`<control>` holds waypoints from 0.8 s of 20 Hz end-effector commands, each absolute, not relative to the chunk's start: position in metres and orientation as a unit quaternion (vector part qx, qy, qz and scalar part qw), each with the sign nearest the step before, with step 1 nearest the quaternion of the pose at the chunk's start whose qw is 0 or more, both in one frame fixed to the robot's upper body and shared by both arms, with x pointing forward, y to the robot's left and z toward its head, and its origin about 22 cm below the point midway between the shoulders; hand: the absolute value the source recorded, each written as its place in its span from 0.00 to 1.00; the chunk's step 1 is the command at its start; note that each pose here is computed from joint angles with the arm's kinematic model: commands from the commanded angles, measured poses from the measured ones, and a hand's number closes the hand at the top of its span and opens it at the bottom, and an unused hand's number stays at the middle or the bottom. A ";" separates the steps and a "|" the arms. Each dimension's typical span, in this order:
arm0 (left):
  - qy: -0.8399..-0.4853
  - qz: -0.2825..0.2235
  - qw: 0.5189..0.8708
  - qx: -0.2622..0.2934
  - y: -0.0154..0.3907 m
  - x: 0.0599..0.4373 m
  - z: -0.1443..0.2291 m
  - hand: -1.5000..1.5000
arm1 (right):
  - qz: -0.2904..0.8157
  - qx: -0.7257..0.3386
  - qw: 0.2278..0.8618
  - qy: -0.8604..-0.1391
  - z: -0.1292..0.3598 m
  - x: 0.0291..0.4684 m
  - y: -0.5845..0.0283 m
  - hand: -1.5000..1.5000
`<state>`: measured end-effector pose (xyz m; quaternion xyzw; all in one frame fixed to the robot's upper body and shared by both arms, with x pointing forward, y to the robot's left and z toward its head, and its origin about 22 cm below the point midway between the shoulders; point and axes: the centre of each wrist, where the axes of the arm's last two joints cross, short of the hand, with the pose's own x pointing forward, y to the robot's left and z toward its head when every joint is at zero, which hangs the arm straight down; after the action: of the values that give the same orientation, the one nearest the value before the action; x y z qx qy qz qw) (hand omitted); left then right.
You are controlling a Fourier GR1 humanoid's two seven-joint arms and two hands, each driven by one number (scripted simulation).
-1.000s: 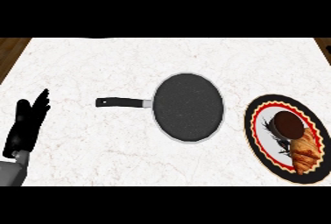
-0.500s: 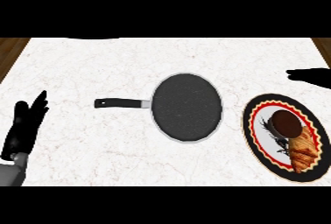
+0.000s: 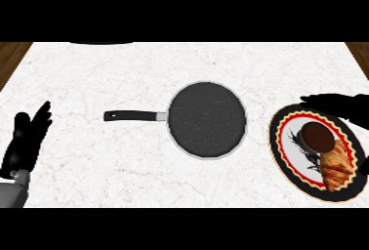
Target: Pick the cupcake from the plate and place it in the pan
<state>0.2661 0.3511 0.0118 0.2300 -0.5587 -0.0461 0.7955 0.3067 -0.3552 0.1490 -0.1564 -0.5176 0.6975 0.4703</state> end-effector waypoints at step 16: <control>-0.568 -0.044 0.793 0.216 0.350 0.281 0.015 0.50 | 0.720 -0.184 0.460 -0.487 0.097 0.329 -0.345 0.00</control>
<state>0.2704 0.3536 0.0201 0.2253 -0.5623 -0.0446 0.7944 0.3132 -0.3544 0.1075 -0.1843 -0.4867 0.7206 0.4581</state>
